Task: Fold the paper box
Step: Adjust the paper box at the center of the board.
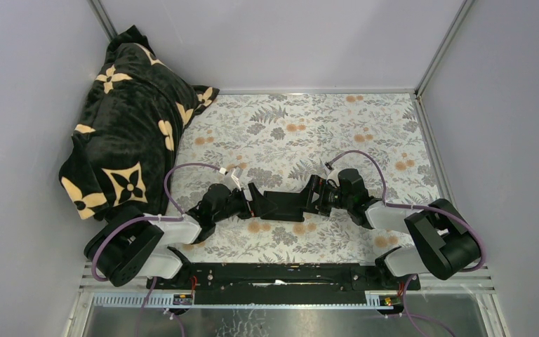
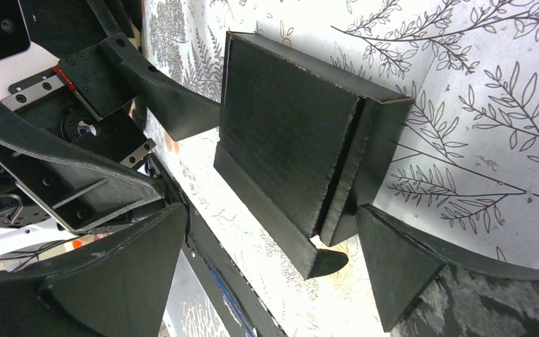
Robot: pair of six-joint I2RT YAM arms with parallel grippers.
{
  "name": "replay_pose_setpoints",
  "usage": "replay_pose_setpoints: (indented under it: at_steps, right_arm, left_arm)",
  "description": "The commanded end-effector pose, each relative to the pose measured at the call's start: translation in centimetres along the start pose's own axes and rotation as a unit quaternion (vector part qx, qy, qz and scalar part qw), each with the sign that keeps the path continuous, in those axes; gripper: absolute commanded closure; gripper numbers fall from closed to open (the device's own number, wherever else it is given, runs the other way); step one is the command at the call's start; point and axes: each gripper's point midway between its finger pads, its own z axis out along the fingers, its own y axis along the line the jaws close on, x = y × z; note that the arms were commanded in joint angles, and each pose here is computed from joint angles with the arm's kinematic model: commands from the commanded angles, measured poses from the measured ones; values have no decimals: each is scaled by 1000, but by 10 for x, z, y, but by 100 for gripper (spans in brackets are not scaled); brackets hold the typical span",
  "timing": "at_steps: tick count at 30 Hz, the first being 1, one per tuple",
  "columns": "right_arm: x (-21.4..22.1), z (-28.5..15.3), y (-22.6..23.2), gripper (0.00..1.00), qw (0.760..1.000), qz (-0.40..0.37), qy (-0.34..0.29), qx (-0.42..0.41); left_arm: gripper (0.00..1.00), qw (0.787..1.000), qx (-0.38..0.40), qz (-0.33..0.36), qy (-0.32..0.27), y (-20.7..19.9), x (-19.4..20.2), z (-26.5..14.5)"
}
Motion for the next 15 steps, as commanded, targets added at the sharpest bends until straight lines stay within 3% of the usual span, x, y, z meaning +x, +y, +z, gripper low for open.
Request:
replay_pose_setpoints:
  at_steps: [1,15]
  right_arm:
    - [-15,2,23,0,999,-18,-13,-39]
    - [-16,-1,29,0,999,-20,-16,-45]
  left_arm:
    - [1,999,38,23,-21,-21,-13,1]
    - [1,999,43,21,-22,-24,-13,-2]
